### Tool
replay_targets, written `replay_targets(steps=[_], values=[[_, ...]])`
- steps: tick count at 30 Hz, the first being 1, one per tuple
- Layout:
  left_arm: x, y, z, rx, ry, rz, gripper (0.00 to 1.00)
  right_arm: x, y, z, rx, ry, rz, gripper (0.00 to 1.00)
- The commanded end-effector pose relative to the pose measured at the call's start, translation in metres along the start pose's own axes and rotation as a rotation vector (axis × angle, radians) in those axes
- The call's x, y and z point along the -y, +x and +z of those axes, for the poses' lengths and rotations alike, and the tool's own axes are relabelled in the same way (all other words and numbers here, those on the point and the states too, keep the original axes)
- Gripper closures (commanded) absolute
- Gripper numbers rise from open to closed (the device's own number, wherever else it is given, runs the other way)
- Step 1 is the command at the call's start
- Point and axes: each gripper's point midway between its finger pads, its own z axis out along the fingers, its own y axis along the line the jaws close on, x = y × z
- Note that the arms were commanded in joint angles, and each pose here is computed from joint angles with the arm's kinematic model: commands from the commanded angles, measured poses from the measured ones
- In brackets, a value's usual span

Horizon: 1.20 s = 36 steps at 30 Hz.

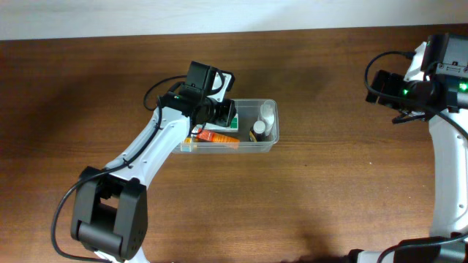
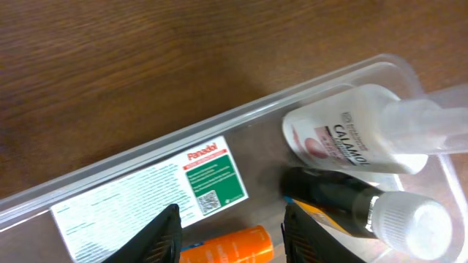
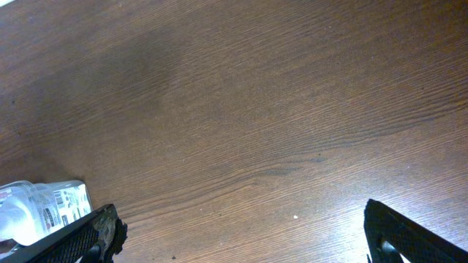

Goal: Pack container
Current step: 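Tip the orange-white tube over to lie flat with the left gripper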

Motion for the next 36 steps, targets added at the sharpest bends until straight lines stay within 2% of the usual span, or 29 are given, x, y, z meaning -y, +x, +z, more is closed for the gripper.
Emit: replay_targets(steps=[1, 8, 14, 23, 27, 31, 36], values=[[-0.008, -0.002, -0.008, 0.017, -0.053, 0.025, 0.55, 0.003, -0.003, -0.001, 0.009, 0.010, 0.013, 0.02], [-0.021, -0.003, -0.014, 0.021, -0.136, 0.050, 0.55, 0.003, -0.003, -0.001, 0.009, 0.010, 0.012, 0.02], [-0.032, 0.002, -0.038, 0.006, -0.231, 0.048, 0.55, 0.003, -0.003, -0.001, 0.009, 0.010, 0.012, 0.02], [-0.039, 0.022, -0.042, -0.074, -0.268, 0.039, 0.57, 0.003, -0.003, -0.001, 0.009, 0.010, 0.012, 0.02], [-0.042, 0.022, -0.042, -0.075, -0.288, 0.039, 0.75, 0.003, -0.003, -0.001, 0.009, 0.010, 0.013, 0.02], [-0.043, 0.024, -0.039, -0.083, -0.289, 0.038, 0.86, 0.003, -0.003, -0.001, 0.009, 0.010, 0.013, 0.01], [-0.046, 0.030, -0.029, -0.114, -0.291, 0.036, 0.89, 0.003, -0.003, -0.001, 0.009, 0.010, 0.012, 0.02]])
